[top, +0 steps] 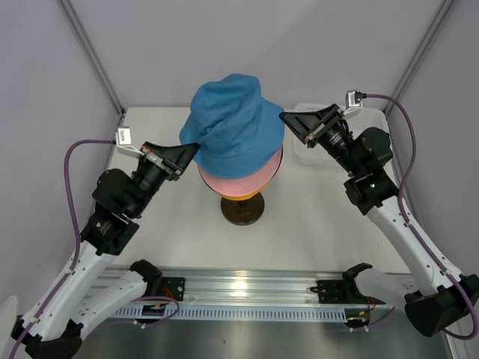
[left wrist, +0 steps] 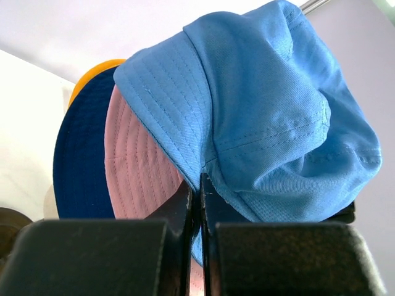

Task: Stack the hats

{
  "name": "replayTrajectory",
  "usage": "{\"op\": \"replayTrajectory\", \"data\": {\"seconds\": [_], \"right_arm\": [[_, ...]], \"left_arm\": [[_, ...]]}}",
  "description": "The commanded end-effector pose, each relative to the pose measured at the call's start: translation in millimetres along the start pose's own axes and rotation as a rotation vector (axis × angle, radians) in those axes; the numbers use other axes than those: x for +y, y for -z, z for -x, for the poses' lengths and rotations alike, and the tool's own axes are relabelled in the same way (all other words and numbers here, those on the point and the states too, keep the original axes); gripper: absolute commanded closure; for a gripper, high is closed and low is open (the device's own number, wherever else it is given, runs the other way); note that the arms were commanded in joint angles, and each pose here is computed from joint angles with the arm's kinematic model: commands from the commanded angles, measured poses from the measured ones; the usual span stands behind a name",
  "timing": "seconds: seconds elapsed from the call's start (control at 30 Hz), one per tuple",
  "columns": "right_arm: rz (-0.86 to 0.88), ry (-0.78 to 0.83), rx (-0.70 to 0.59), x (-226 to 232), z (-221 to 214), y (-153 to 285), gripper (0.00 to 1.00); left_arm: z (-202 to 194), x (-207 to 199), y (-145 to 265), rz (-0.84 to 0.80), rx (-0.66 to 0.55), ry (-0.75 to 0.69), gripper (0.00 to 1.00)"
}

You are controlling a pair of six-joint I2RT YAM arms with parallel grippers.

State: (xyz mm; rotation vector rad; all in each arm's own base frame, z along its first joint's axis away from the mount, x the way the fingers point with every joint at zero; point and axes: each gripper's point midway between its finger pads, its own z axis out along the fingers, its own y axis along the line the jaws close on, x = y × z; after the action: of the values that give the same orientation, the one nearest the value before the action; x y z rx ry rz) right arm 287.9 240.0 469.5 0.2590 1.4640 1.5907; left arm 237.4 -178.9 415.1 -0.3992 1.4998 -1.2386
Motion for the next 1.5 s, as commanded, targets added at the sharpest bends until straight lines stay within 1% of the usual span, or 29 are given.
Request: {"op": "replayTrajectory", "data": {"seconds": [0.0, 0.03, 0.07, 0.1, 0.13, 0.2, 0.33, 0.43, 0.53, 0.6, 0.73, 0.8, 0.87, 0.97, 1.13, 1.17, 1.23, 1.27, 1.3, 1.33, 1.4, 1.47], "right_arm": [[0.051, 0.093, -0.077, 35, 18, 12, 1.0], [0.039, 0.105, -0.086, 33, 19, 14, 1.0], [0.04, 0.122, -0.097, 37, 21, 19, 1.0], [0.006, 0.146, -0.096, 30, 21, 22, 1.0], [-0.013, 0.157, -0.11, 28, 23, 24, 1.0], [-0.037, 0.174, -0.111, 24, 22, 29, 1.0], [-0.057, 0.166, -0.08, 18, 15, 33, 1.0], [-0.094, 0.169, -0.079, 8, 14, 34, 1.0], [-0.158, 0.156, -0.081, -16, 17, 32, 1.0], [-0.216, 0.12, -0.023, -41, 7, 33, 1.0], [-0.324, 0.08, 0.019, -90, -2, 33, 1.0], [-0.354, 0.076, 0.033, -104, -6, 34, 1.0], [-0.383, 0.072, 0.055, -116, -11, 33, 1.0], [-0.41, 0.086, 0.09, -128, -16, 31, 1.0], [-0.417, 0.098, 0.18, -139, -29, 25, 1.0], [-0.42, 0.1, 0.191, -139, -29, 25, 1.0], [-0.417, 0.114, 0.208, -141, -30, 21, 1.0], [-0.415, 0.119, 0.206, -141, -28, 20, 1.0], [-0.404, 0.128, 0.197, -137, -24, 16, 1.0], [-0.394, 0.14, 0.194, -135, -21, 13, 1.0], [-0.349, 0.17, 0.184, -118, -13, 3, 1.0], [-0.332, 0.193, 0.199, -115, -9, -5, 1.0]], "left_arm": [[17, -21, 5, -0.054, -0.047, -0.078, 0.97], [21, -27, 7, -0.068, -0.052, -0.108, 0.96], [22, -30, 9, -0.072, -0.052, -0.124, 0.92], [23, -32, 10, -0.077, -0.049, -0.139, 0.91], [29, -41, 13, -0.093, -0.055, -0.163, 0.91], [25, -43, 15, -0.093, -0.026, -0.179, 0.91], [25, -46, 17, -0.091, -0.015, -0.161, 0.92], [24, -39, 15, -0.07, -0.018, -0.154, 0.91], [17, -23, 9, -0.007, 0.004, -0.155, 0.92], [11, -14, 7, 0.019, 0.027, -0.149, 0.93], [-4, 3, 4, 0.058, 0.071, -0.127, 0.93], [-10, 11, 4, 0.083, 0.094, -0.129, 0.93], [-14, 20, 6, 0.115, 0.114, -0.138, 0.94], [-17, 37, 7, 0.172, 0.112, -0.15, 0.94], [-31, 61, 20, 0.238, 0.159, -0.15, 0.98], [-39, 71, 23, 0.255, 0.18, -0.148, 0.98], [-40, 65, 31, 0.216, 0.185, -0.141, 0.98], [-48, 72, 34, 0.214, 0.206, -0.138, 0.98], [-54, 65, 38, 0.165, 0.238, -0.139, 0.98], [-52, 53, 40, 0.107, 0.232, -0.142, 0.98], [-61, 42, 44, 0.036, 0.283, -0.16, 0.98], [-60, 28, 45, -0.025, 0.3, -0.18, 0.99]]}}
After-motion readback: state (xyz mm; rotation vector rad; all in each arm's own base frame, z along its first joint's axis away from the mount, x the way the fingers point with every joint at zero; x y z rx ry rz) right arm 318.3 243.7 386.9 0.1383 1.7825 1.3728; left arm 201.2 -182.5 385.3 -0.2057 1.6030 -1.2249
